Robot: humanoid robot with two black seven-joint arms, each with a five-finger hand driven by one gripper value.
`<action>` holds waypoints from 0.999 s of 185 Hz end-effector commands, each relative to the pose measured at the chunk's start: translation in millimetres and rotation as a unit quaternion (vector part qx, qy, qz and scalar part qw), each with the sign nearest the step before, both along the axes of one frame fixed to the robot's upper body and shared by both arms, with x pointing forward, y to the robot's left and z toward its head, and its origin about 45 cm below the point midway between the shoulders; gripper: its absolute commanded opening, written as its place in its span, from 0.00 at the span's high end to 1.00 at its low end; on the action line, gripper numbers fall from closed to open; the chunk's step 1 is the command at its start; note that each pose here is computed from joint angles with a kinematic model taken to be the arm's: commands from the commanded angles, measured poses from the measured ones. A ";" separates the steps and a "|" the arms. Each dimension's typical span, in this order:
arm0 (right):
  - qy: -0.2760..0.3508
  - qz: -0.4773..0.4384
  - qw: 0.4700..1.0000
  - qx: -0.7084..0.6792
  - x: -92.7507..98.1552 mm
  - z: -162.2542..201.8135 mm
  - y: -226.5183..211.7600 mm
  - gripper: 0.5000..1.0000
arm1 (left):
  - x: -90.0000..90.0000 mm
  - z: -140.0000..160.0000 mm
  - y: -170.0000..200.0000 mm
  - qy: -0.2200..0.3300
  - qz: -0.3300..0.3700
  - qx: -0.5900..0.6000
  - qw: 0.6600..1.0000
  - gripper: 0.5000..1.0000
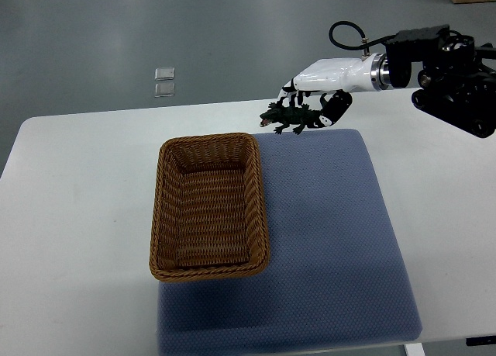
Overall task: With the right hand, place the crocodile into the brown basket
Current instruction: 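Lift the crocodile with the right hand and carry it over the basket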
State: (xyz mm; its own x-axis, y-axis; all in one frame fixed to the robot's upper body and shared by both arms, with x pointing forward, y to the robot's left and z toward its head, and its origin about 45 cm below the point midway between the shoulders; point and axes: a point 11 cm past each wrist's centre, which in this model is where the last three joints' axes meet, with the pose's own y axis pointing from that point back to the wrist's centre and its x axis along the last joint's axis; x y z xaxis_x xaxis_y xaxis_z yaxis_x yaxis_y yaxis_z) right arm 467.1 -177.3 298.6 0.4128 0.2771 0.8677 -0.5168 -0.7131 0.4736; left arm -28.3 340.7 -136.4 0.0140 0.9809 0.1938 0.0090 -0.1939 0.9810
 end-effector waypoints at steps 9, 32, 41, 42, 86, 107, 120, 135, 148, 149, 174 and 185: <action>0.003 0.046 0.999 0.014 -9.9 2.4 32.4 0.77 | 0.7 0.0 0.0 -0.001 0.000 0.000 1.000 0.00; 0.012 0.083 0.996 0.024 -22.2 -2.5 57.5 0.76 | 0.7 0.0 0.0 -0.001 0.000 0.000 1.000 0.00; 0.013 0.095 0.995 0.029 -26.7 -3.4 65.9 0.76 | -0.3 0.0 0.0 0.001 0.000 0.000 1.000 0.00; 0.014 0.096 0.995 0.029 -27.5 -4.5 66.7 0.76 | -0.2 0.0 0.0 0.000 0.001 0.000 1.000 0.00; 0.014 0.137 0.989 0.044 -42.8 -11.4 101.2 0.75 | 0.7 0.0 0.0 -0.001 0.000 0.000 1.000 0.00; 0.014 0.148 0.988 0.046 -47.0 -12.2 110.1 0.74 | -0.2 0.0 0.0 0.000 0.000 0.000 1.000 0.00; 0.016 0.153 0.987 0.047 -49.3 -14.0 114.0 0.74 | -0.3 0.0 0.0 0.001 0.000 0.000 1.000 0.00; 0.021 0.161 0.986 0.049 -54.0 -17.5 120.5 0.73 | -0.1 0.0 0.0 0.000 0.001 0.000 1.000 0.00; 0.025 0.163 0.985 0.050 -56.3 -20.2 121.4 0.73 | -0.1 0.0 0.0 0.000 0.001 0.000 1.000 0.00; 0.026 0.162 0.985 0.050 -56.5 -20.8 121.3 0.73 | -0.1 0.0 0.0 0.000 0.001 0.000 1.000 0.00; 0.039 0.166 0.984 0.052 -62.5 -31.9 124.7 0.73 | -0.3 0.0 0.0 0.001 0.001 0.000 1.000 0.00; 0.044 0.168 0.984 0.052 -65.6 -37.4 126.6 0.73 | -0.1 0.0 0.0 0.000 0.001 0.000 1.000 0.00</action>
State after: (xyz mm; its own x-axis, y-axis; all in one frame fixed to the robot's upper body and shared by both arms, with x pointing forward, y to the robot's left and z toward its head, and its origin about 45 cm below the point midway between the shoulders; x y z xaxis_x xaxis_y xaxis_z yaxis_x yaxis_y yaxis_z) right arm 407.1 -54.3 270.7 0.3735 0.3179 0.8714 -0.2207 -0.8820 0.4164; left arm -28.4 340.8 -136.4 0.0129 0.9809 0.1939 0.0094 -0.1940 0.9809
